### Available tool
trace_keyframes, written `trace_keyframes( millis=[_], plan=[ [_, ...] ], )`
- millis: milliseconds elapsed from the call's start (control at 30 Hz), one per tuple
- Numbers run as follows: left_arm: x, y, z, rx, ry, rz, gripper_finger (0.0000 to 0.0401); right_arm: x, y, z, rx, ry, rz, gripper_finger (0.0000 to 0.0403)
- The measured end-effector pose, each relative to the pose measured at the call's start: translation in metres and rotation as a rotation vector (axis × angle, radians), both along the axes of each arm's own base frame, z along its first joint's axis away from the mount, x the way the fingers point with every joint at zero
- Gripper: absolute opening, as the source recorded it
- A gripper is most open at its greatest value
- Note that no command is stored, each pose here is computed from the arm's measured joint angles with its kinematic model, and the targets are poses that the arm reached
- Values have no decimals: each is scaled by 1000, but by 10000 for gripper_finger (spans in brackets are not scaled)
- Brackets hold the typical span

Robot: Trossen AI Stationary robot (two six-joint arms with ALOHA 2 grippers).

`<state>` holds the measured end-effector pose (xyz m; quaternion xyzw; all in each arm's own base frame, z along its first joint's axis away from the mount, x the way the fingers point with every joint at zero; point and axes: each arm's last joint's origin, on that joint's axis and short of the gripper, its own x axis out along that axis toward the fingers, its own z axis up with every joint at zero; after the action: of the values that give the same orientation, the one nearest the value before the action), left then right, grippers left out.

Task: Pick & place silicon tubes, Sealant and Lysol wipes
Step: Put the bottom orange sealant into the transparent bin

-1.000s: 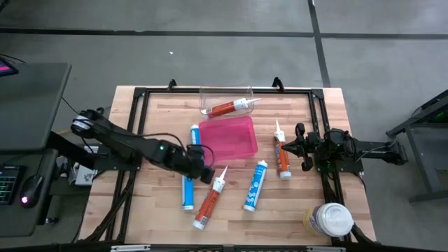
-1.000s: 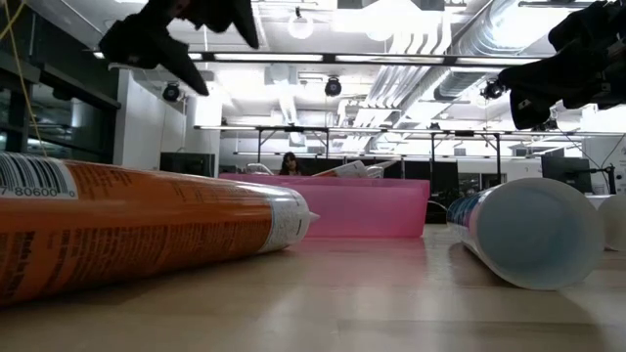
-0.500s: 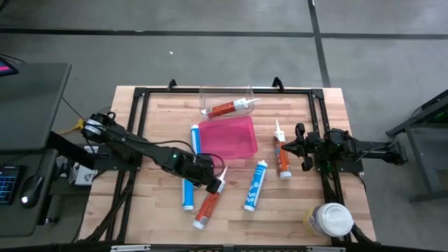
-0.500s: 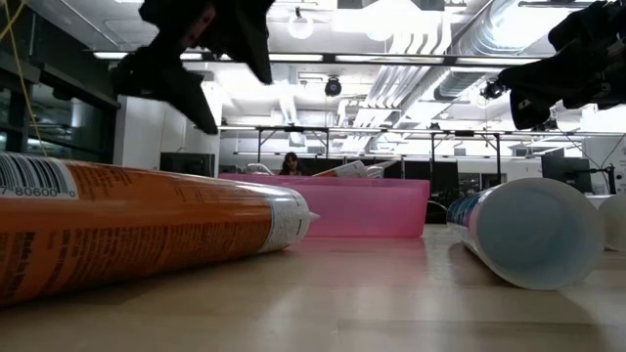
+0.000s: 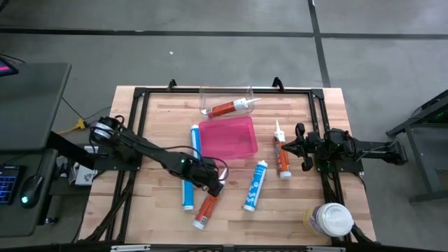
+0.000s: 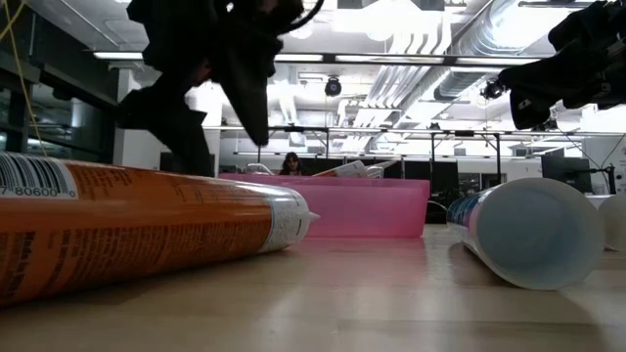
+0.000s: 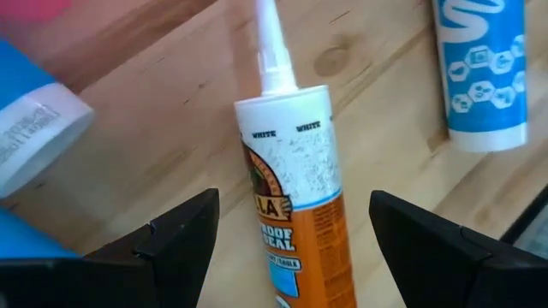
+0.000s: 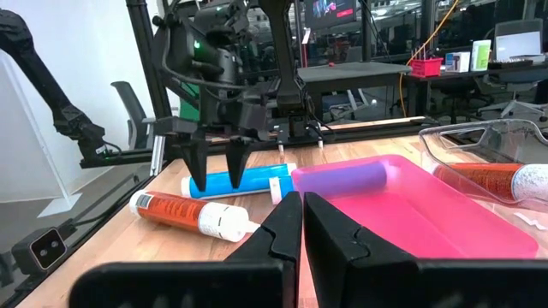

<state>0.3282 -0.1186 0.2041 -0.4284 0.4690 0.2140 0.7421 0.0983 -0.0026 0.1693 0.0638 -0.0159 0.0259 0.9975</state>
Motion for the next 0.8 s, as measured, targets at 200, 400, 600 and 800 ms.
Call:
trace_keyframes(
  millis=[200, 400, 600, 800],
  plan=[
    [5, -3, -3, -43, 4, 14, 295, 0, 0, 0, 0, 0, 0, 12],
    [17, -7, 1, -18, 55, 15, 295, 0, 0, 0, 0, 0, 0, 12],
    [29, -11, 1, 13, 133, 12, 295, 0, 0, 0, 0, 0, 0, 12],
    [31, -13, 2, 5, 178, 10, 295, 0, 0, 0, 0, 1, 0, 12]
  ],
)
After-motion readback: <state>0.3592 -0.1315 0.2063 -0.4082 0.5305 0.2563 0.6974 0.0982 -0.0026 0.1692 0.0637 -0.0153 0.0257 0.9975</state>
